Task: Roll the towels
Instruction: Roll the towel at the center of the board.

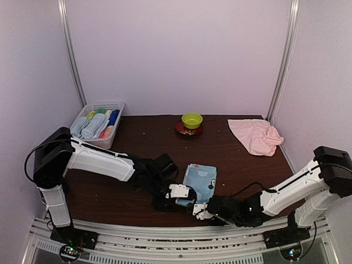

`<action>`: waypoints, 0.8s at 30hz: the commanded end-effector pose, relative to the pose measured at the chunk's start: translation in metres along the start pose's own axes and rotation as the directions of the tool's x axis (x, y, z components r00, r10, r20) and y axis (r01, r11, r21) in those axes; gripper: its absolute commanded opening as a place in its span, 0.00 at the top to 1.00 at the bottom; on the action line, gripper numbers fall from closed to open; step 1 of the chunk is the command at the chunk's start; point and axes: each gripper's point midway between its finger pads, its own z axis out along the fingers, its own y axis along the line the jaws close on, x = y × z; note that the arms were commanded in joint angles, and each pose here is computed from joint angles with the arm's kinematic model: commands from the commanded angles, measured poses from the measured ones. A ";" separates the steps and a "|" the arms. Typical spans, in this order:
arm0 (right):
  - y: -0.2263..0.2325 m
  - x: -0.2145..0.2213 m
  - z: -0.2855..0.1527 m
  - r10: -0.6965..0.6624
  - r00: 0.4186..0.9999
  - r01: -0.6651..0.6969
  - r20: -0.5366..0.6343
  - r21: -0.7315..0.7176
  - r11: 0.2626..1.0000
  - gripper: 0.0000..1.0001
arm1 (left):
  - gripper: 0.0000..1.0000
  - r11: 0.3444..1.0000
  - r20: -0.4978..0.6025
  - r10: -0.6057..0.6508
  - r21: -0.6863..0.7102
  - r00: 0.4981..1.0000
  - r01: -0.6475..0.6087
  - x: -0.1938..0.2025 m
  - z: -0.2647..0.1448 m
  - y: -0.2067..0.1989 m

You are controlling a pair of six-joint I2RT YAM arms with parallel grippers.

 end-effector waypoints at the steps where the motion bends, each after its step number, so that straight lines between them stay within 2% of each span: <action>1: -0.001 -0.003 -0.004 0.085 0.996 -0.086 -0.016 -0.081 0.993 1.00 | 0.23 0.991 0.015 0.008 -0.132 1.000 -0.006 0.002 -0.024 0.012; 9: -0.007 -0.023 -0.007 0.122 0.992 -0.120 0.008 -0.152 0.981 1.00 | 0.18 0.917 0.092 -0.003 -0.397 0.996 0.039 0.010 -0.058 0.036; 14: -0.007 -0.030 0.003 0.149 0.988 -0.153 -0.036 -0.186 0.971 1.00 | 0.18 0.858 0.147 -0.012 -0.506 0.989 0.085 0.020 -0.074 0.040; 17: -0.001 -0.031 0.014 0.156 0.984 -0.171 -0.086 -0.207 0.963 1.00 | 0.18 0.825 0.151 -0.038 -0.553 0.988 0.116 0.030 -0.080 0.043; 24: 0.007 -0.029 0.028 0.236 0.957 -0.269 -0.169 -0.207 0.941 1.00 | 0.18 0.812 0.191 -0.064 -0.560 0.980 0.162 0.030 -0.088 0.042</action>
